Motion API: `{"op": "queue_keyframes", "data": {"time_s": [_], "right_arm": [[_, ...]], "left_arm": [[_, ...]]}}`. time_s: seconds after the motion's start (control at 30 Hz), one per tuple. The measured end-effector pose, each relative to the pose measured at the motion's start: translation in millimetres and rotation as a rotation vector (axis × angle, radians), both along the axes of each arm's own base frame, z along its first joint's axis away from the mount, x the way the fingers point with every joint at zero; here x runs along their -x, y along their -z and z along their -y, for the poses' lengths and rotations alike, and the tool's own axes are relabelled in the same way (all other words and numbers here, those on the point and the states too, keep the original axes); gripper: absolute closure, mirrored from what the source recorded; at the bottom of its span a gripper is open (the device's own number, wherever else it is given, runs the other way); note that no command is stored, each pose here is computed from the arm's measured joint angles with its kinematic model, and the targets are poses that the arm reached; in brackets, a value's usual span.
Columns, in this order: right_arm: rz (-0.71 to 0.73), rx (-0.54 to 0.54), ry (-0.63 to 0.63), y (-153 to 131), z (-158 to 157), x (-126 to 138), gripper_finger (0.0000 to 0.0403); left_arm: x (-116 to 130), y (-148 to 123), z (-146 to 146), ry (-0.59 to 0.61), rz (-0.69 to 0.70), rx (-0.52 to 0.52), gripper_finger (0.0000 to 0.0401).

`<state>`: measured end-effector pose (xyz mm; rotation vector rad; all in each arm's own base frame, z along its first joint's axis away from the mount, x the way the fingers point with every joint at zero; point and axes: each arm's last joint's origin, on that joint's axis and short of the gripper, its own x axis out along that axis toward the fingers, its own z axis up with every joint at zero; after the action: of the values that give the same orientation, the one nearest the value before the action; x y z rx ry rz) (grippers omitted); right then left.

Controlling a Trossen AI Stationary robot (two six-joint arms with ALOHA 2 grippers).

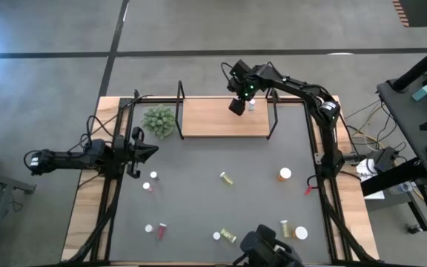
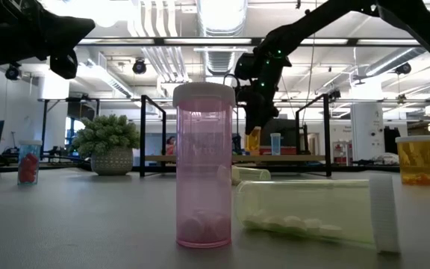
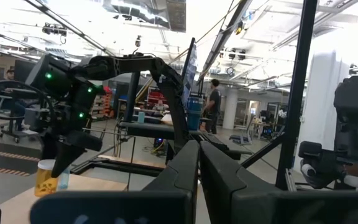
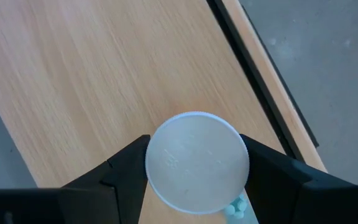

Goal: Pick and place medicine bottles onto shelf by color
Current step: Put the top left orange pill bottle on the shelf

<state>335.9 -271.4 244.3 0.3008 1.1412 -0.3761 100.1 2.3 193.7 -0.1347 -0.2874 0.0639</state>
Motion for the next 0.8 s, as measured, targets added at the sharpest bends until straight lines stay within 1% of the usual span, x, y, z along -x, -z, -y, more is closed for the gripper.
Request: {"op": "queue_keyframes", "data": {"time_s": [0.43,0.8], "right_arm": [[-0.009,-0.011,-0.002,5.1,-0.9,1.0,0.0184],[0.006,0.018,-0.034,4.8,0.5,-0.8,0.0184]], "left_arm": [[0.0,0.0,0.0,0.000,0.000,0.000,0.0401],[0.0,0.0,0.0,0.000,0.000,0.000,0.0401]]}}
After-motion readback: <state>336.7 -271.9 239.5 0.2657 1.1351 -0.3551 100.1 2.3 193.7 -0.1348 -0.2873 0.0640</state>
